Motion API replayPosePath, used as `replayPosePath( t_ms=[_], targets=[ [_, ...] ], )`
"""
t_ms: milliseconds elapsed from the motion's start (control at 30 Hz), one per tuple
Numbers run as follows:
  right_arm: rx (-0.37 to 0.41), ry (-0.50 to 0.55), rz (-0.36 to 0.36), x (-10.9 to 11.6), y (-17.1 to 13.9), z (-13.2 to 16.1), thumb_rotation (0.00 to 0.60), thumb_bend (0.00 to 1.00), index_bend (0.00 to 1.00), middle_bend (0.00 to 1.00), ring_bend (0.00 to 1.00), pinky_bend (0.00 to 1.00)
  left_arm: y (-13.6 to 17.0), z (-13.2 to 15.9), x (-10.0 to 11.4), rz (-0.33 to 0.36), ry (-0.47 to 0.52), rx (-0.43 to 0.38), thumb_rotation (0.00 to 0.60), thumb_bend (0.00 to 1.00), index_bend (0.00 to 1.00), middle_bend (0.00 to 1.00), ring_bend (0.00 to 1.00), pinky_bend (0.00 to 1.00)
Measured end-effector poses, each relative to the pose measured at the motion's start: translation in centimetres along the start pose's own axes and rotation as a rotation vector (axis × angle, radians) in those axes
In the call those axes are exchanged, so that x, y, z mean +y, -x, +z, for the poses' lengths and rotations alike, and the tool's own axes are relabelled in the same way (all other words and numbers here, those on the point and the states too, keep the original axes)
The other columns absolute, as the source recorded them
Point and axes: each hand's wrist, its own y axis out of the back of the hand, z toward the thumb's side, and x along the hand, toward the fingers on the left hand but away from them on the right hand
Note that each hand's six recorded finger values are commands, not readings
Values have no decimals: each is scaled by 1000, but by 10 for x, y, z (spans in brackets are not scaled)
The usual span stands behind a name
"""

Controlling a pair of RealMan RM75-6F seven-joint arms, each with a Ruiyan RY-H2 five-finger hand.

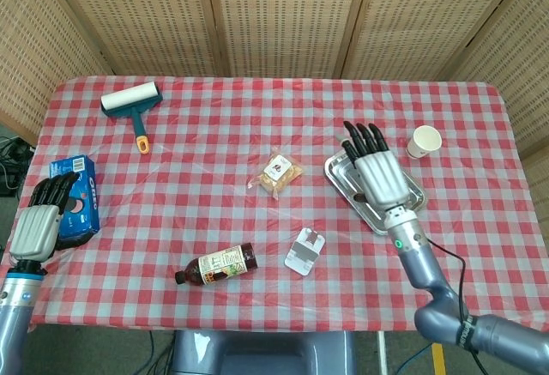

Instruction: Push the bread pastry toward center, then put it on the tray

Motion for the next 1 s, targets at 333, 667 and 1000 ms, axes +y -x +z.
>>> replayPosePath(
  t_ms=[333, 667, 1000],
  targets=[
    [39, 37, 185, -42, 53, 42, 600, 60, 86, 0, 0, 0, -6, -6, -4, -25, 8, 12, 600, 0, 0, 0, 0, 0],
    [60, 64, 345, -80, 77, 72, 600, 84, 96, 0, 0, 0, -7, -6, -2, -25, 23, 5, 600, 0, 0, 0, 0, 0],
    [41, 63, 454, -107, 98, 82, 600, 85, 122, 0, 0, 0, -7, -7, -3, -36, 26, 0, 600, 0, 0, 0, 0, 0]
  ],
)
